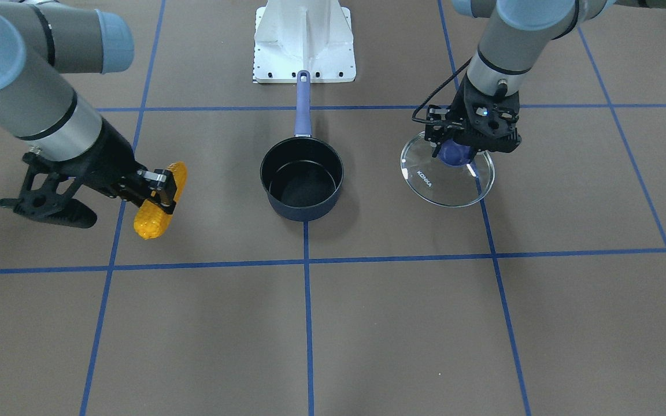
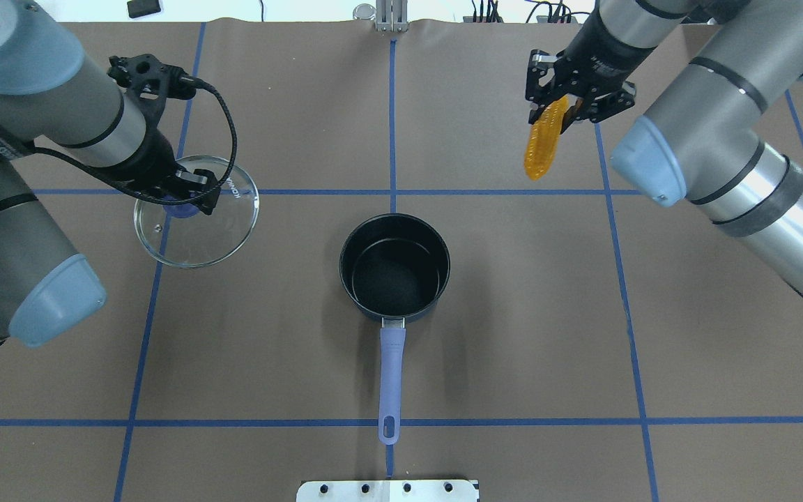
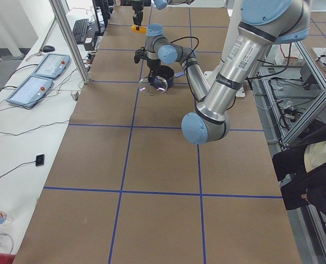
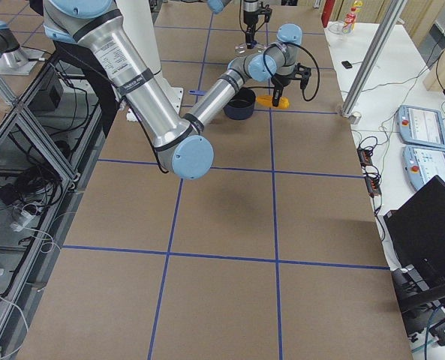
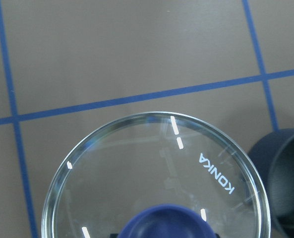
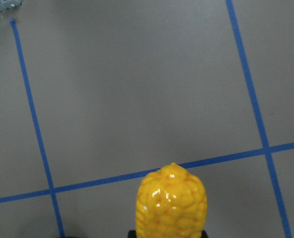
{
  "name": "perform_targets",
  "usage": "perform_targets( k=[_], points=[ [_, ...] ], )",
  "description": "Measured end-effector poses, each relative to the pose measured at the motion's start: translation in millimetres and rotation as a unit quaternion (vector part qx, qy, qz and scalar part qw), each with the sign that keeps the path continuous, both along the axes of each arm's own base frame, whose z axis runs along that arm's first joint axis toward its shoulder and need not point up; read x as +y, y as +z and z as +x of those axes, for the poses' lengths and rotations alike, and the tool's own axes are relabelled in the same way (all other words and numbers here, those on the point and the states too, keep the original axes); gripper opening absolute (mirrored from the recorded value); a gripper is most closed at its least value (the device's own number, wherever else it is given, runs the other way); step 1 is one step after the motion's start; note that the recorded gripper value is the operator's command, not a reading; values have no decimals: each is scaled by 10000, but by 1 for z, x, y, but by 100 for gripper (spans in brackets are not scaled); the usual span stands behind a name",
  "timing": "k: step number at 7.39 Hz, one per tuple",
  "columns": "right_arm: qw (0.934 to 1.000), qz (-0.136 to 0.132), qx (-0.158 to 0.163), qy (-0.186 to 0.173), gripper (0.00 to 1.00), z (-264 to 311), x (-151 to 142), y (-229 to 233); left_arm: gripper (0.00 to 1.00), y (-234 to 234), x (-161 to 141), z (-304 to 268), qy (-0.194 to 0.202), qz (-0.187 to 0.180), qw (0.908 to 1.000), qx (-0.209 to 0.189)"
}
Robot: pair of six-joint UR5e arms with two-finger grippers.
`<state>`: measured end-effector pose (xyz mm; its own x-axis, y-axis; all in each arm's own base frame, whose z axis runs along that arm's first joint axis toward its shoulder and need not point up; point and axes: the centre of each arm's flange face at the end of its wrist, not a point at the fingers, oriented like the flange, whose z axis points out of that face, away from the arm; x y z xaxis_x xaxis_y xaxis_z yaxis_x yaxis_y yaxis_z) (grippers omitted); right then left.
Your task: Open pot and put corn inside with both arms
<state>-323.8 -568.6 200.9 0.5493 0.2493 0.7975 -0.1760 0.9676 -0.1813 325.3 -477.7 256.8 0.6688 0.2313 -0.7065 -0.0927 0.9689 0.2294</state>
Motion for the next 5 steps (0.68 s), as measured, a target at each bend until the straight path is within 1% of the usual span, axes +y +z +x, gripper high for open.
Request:
perform_targets(
  k=[3,5],
  points=[
    [10000,-76,16,-24,48,-77,49,-38,49,85,-19,-37,229,283,9993,-34],
    [9999,-42,107,-30,48,-125,83,-52,49,134,-31,-61,379,414,9984,-107]
  ],
)
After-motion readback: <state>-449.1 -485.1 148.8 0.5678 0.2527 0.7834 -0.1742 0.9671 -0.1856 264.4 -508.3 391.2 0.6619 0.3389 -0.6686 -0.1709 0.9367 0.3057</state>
